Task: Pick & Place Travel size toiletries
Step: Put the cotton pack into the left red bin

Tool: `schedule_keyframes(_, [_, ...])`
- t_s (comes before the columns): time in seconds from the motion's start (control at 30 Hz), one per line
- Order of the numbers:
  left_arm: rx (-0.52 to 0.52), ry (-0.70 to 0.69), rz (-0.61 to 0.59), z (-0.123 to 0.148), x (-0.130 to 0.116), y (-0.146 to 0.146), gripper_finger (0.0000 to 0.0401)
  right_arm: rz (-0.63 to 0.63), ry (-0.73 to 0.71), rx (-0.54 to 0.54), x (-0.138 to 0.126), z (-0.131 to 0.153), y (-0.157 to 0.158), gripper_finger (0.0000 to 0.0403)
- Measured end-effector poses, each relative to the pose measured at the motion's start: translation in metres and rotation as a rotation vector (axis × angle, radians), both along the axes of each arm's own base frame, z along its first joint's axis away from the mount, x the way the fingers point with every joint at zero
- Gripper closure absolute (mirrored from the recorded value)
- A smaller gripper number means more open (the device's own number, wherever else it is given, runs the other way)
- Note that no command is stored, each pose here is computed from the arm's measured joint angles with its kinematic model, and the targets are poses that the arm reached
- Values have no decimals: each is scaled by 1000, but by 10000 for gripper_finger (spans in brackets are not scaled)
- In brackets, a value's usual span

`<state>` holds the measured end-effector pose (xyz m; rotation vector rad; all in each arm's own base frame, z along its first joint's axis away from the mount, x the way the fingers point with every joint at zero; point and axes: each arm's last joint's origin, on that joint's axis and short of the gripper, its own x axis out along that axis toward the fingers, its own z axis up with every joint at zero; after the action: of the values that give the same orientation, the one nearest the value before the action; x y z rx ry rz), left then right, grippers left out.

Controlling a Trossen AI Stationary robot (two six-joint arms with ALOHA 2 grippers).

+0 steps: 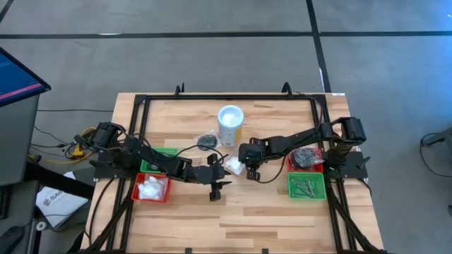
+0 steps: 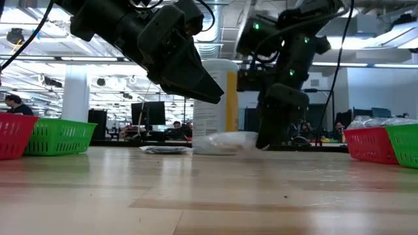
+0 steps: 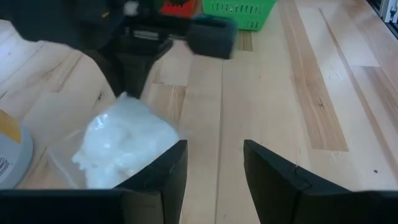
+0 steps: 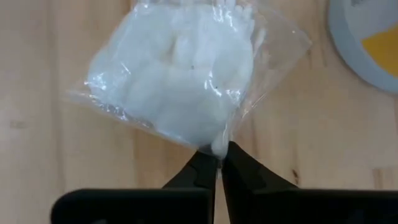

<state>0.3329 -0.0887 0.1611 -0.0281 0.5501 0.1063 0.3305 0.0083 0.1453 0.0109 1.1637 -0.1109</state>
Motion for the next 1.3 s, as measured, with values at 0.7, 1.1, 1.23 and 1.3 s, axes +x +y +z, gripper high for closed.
schedule_keyframes(0.7, [323,57,-180,28,-16,7,252,107,50,-35,18,51,18,402])
schedule_keyframes(1.1, [522,114,-189,26,-18,8,252,108,2,26,30,86,14,403])
schedule_keyframes(1.23, [578,144,-196,24,-21,4,252,97,3,43,31,89,8,403])
schedule_keyframes(1.3, [618,153,-168,24,-22,3,252,89,-1,46,31,89,5,403])
